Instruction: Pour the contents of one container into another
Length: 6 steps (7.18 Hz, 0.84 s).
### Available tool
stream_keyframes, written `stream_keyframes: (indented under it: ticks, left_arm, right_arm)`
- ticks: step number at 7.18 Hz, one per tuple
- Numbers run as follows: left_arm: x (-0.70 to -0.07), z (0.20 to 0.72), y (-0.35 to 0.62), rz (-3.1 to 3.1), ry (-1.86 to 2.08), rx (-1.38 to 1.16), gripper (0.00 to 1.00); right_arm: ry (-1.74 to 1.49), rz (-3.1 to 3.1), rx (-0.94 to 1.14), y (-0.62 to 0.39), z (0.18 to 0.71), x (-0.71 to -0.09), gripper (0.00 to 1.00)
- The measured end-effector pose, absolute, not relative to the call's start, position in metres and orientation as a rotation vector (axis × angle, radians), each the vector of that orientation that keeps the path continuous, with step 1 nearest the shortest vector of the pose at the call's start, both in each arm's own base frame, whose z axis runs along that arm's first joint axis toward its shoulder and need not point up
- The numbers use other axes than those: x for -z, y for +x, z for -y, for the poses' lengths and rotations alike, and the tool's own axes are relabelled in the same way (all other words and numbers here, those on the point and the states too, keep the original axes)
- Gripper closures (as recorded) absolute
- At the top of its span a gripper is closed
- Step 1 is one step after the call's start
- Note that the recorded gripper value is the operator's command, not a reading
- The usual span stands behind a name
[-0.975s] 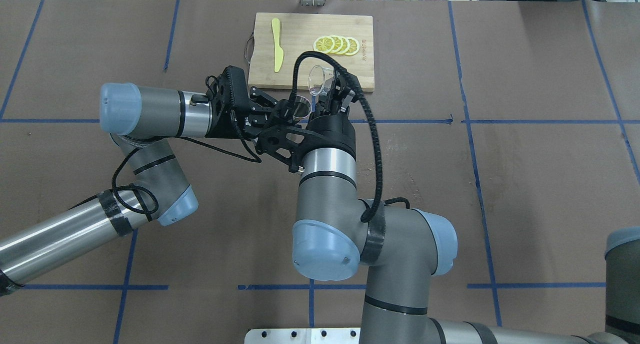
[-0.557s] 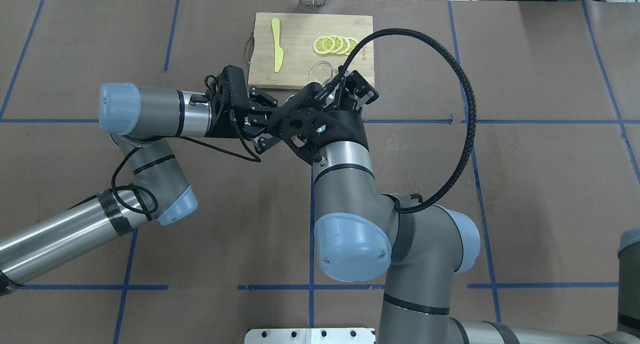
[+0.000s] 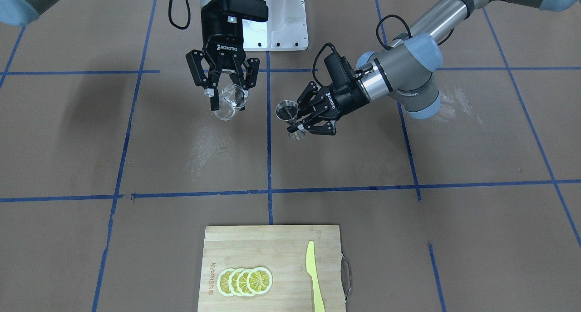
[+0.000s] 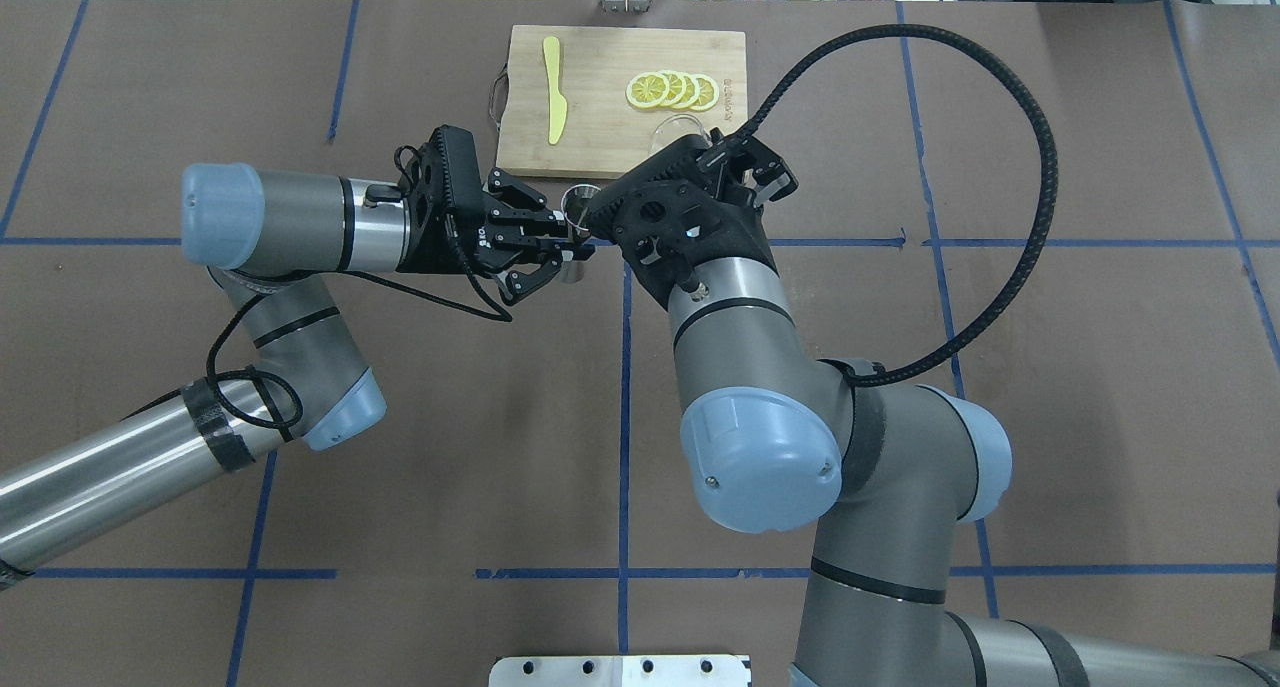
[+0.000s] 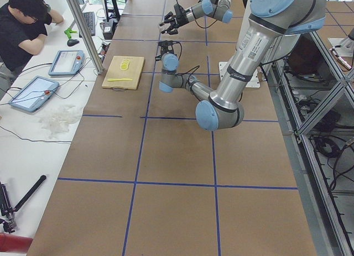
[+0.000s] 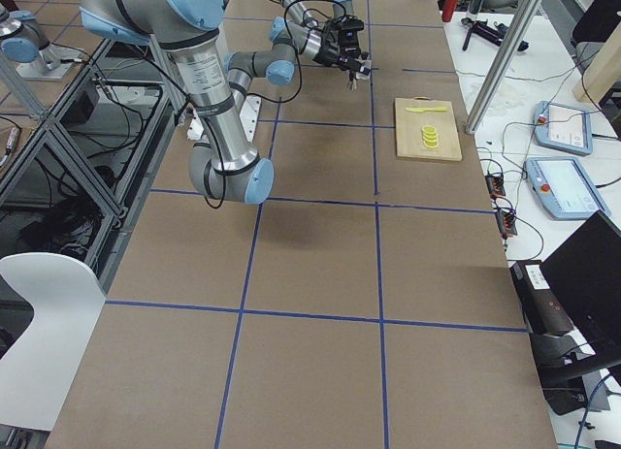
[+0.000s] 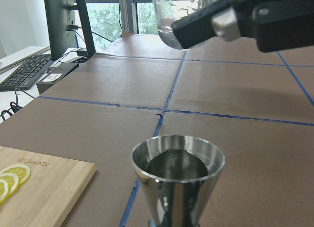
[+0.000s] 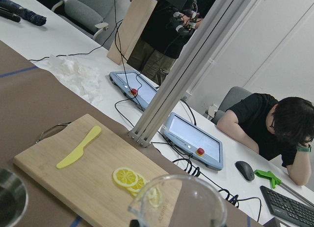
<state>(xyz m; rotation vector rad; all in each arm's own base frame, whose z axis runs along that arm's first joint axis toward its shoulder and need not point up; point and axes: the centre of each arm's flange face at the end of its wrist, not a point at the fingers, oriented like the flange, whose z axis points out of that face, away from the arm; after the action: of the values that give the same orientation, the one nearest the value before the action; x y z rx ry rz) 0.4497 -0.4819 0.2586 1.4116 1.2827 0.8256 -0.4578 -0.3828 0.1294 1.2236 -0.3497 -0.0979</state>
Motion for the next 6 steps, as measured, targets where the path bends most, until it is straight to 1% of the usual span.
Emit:
stream_keyframes:
  ticks: [3, 6]
  left_arm:
    - [-0.291, 0.476, 0.399, -1.247, 1.411, -0.786, 1.0]
    - [-0.339, 0.448, 0.347, -1.198, 1.425, -0.722, 1.0]
  right_arm:
    - [1.219, 0.338, 0.095, -0.454, 0.386, -0.137, 1.0]
    - [1.246, 0.341, 0.069, -0.45, 0.385, -0.149, 1.0]
